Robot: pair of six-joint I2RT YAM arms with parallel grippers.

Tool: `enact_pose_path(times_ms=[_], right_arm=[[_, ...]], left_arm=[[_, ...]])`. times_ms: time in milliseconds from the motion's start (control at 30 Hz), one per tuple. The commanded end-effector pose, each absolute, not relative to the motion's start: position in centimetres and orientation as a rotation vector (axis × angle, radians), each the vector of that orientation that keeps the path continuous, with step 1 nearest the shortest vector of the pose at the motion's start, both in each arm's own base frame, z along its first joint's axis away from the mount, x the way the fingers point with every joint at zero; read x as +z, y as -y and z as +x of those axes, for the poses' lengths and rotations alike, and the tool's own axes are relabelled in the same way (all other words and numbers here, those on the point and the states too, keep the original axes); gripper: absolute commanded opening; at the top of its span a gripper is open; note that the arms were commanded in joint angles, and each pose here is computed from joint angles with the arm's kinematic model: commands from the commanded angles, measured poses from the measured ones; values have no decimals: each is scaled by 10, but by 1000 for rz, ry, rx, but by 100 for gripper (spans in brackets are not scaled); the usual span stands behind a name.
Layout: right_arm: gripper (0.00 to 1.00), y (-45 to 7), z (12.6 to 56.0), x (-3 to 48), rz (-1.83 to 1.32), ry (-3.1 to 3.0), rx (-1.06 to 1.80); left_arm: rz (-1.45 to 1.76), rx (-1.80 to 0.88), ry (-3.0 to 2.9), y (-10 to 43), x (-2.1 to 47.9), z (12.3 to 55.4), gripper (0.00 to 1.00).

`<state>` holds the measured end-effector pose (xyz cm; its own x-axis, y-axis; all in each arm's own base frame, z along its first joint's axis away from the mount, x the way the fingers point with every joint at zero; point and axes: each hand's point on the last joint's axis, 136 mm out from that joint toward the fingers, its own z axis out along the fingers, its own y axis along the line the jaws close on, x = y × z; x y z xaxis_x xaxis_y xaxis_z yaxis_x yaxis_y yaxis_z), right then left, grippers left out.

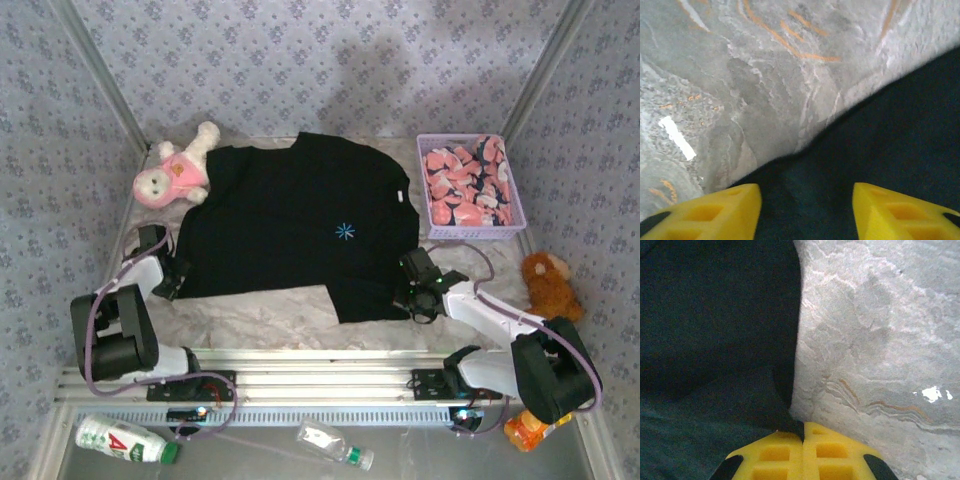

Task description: Fold and stack the mixed laundry pile

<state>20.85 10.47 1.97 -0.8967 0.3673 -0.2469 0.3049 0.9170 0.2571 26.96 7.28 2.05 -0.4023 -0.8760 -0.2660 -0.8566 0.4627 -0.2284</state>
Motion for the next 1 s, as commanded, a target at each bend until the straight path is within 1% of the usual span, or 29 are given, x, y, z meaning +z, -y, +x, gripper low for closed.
enact_pose_path(times_ms=[0,67,200,333,367,467,667,833,967], right_arm=[[0,-102,203,16,537,-2793,311],[0,-104,201,16,539,-2796,319],[0,-106,196,19,526,-2803,315],[0,-105,196,27,522,-2793,308],[0,-104,197,30,521,-2785,307],[0,-107,201,44,519,-2757,335],[0,-127,222,80,506,-2666,501],[0,-140,266,121,491,-2508,592],[0,-148,307,153,456,-2377,637]], left_arm=[[-1518,-149,-2356,-65,6,274,44],[-1525,-136,-2364,-65,1,269,35],[-1518,-127,-2369,-65,-4,265,12],[-1501,-138,-2379,-63,-1,265,5],[-1490,-146,-2379,-63,2,266,0],[-1426,-156,-2394,-59,16,269,0],[-1231,-84,-2363,-59,71,289,0],[-1204,-130,-2239,-62,108,316,0],[-1208,-168,-2173,-64,125,337,0]])
